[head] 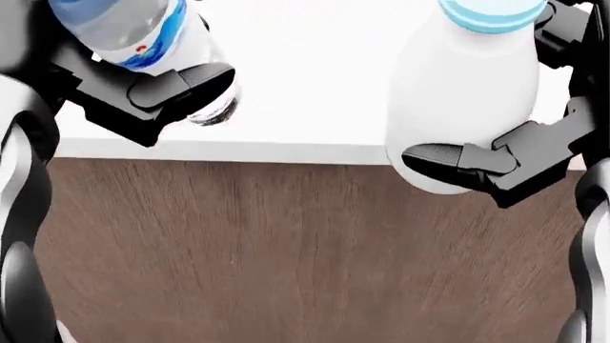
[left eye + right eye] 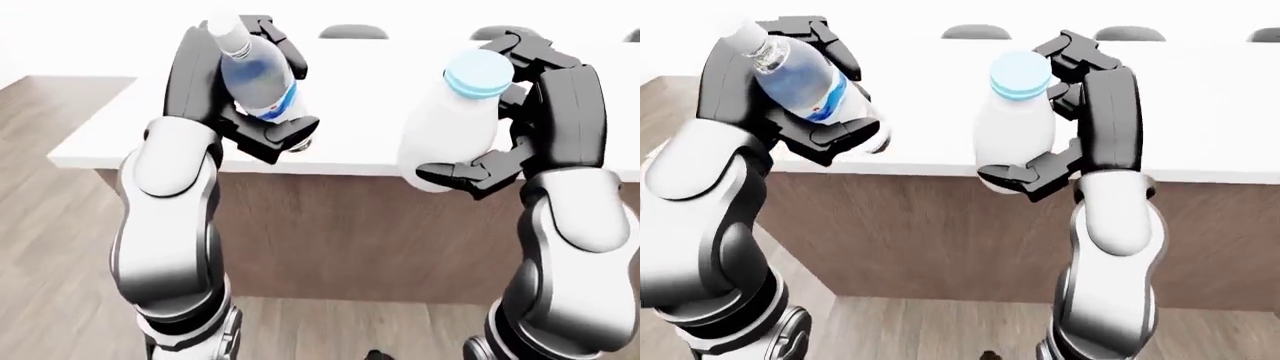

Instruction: Move the drinks to the dining counter.

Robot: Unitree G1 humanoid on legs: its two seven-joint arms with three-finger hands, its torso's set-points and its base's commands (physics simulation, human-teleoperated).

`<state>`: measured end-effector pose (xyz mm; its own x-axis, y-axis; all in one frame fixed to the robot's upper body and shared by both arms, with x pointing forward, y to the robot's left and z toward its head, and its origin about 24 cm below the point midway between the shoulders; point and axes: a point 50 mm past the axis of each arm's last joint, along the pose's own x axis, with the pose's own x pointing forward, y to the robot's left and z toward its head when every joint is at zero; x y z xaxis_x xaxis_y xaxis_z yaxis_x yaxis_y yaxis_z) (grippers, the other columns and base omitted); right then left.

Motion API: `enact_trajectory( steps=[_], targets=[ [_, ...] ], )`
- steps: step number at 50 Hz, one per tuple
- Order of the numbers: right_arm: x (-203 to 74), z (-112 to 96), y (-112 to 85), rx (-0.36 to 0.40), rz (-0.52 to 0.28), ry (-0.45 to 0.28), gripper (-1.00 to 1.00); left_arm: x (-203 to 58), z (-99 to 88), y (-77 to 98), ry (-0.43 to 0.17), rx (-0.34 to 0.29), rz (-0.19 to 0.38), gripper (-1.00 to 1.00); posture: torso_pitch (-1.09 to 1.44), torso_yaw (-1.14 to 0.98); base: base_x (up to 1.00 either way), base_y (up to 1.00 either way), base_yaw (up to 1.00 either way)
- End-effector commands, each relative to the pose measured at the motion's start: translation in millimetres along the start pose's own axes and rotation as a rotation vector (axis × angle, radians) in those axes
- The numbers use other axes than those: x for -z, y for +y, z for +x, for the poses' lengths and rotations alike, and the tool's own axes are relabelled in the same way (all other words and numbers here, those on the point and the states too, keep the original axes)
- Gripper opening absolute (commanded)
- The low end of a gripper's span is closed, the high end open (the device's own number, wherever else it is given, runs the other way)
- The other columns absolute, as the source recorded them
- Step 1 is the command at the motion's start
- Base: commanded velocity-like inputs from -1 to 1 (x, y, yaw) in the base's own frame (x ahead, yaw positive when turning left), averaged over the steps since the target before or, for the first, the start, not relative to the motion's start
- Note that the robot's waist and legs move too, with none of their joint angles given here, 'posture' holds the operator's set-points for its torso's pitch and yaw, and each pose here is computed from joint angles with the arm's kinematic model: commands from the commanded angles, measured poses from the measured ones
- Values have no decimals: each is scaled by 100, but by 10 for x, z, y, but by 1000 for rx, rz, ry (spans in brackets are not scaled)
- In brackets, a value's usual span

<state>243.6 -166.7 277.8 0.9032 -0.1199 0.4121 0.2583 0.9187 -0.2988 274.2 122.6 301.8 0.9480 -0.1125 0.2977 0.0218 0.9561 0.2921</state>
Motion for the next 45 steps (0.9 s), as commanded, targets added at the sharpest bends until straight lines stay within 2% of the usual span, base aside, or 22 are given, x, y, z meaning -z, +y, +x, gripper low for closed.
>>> enact_trajectory(
  steps=[1,24,45],
  targets=[
    [-105,2,-2,4,-7,-66,-100,-111,-19,65,-64,-38,6,-100,0,0,0,0,0],
    [-69,19,2,11,-10,-49,-100,-68,-23,79,-61,-42,3,-100,0,0,16,-1,0],
    [-70,7,17,3,-20,-47,-100,-76,-35,101,-61,-45,3,-100,0,0,-12,0,0]
  ],
)
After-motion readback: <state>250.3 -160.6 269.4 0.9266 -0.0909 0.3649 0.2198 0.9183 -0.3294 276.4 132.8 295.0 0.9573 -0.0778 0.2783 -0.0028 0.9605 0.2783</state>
